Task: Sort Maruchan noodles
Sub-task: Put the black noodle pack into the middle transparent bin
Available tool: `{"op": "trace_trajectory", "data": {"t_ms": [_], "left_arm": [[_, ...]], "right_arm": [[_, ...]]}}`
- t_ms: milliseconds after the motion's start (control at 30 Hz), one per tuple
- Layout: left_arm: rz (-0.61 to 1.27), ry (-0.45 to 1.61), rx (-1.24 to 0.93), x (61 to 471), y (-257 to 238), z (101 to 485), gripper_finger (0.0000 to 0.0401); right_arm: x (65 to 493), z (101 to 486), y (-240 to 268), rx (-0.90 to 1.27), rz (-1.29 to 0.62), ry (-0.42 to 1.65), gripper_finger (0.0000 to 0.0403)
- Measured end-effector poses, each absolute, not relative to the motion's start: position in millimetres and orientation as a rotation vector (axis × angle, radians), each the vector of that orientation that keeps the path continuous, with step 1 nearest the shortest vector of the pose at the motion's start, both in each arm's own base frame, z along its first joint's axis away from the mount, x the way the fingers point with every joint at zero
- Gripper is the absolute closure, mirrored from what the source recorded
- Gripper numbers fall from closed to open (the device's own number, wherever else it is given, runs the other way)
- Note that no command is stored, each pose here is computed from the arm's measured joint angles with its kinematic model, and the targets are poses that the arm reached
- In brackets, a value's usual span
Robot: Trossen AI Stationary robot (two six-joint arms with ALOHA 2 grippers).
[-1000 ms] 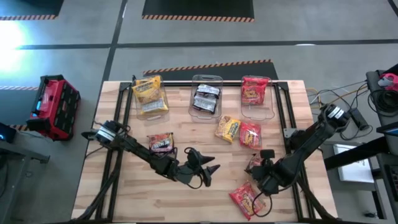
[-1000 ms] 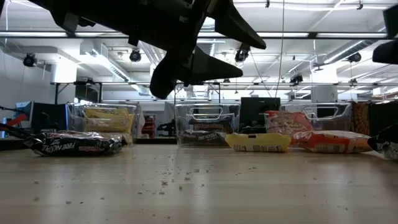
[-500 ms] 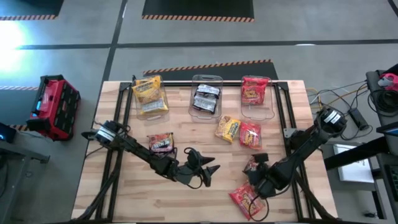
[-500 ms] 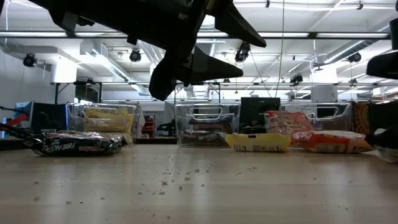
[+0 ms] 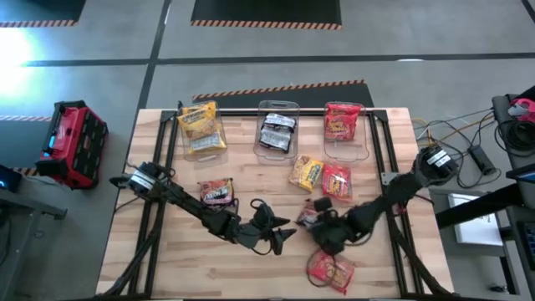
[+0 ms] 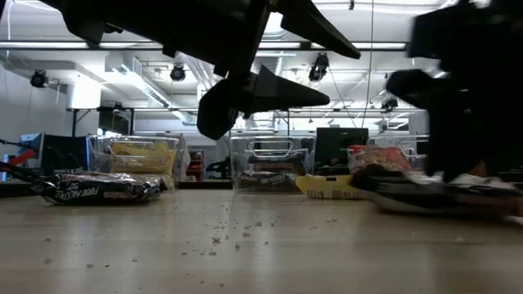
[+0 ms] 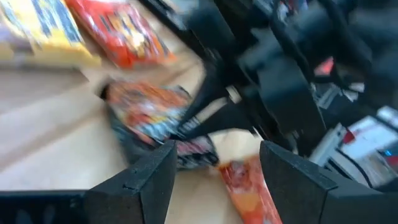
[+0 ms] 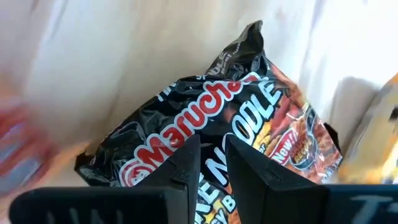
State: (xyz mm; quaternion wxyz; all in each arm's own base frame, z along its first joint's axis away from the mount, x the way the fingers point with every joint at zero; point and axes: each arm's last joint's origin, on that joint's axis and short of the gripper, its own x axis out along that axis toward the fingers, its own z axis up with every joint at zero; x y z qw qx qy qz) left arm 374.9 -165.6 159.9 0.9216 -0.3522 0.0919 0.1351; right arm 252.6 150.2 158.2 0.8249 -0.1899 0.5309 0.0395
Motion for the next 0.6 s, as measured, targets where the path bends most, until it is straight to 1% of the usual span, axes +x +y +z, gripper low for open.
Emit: {"op": "trace_trajectory", "data": {"t_ms": [100,200,267,400,500,600], "left_arm": [[0.243,0.238,-0.747,374.3,-166.8,157.2,0.0188],[0.267,0.283,-0.772,372.8,-165.5,152.7,0.0188],[0.302,0.32,-0.782,371.5,-162.6,148.0,0.0188],[0.361,0.365,-0.787,371.4,-154.1,141.7,0.0188],[0.394,0.367,-0.799,374.2,-144.9,140.4,0.0188],[0.418,0.367,-0.807,378.1,-133.4,139.8,0.0188]], "right_arm": [[267.1,157.2,137.8,-0.387,0.063,1.091,0.0335],[272.6,159.4,125.9,-0.353,0.008,1.124,0.0335],[269.7,166.1,122.1,-0.313,-0.037,1.173,0.0335],[259.6,187.5,124.6,-0.215,-0.044,1.194,0.0335],[251.0,199.7,129.1,-0.06,-0.033,1.178,0.0335],[239.9,199.4,131.0,0.043,-0.045,1.195,0.0335]]}}
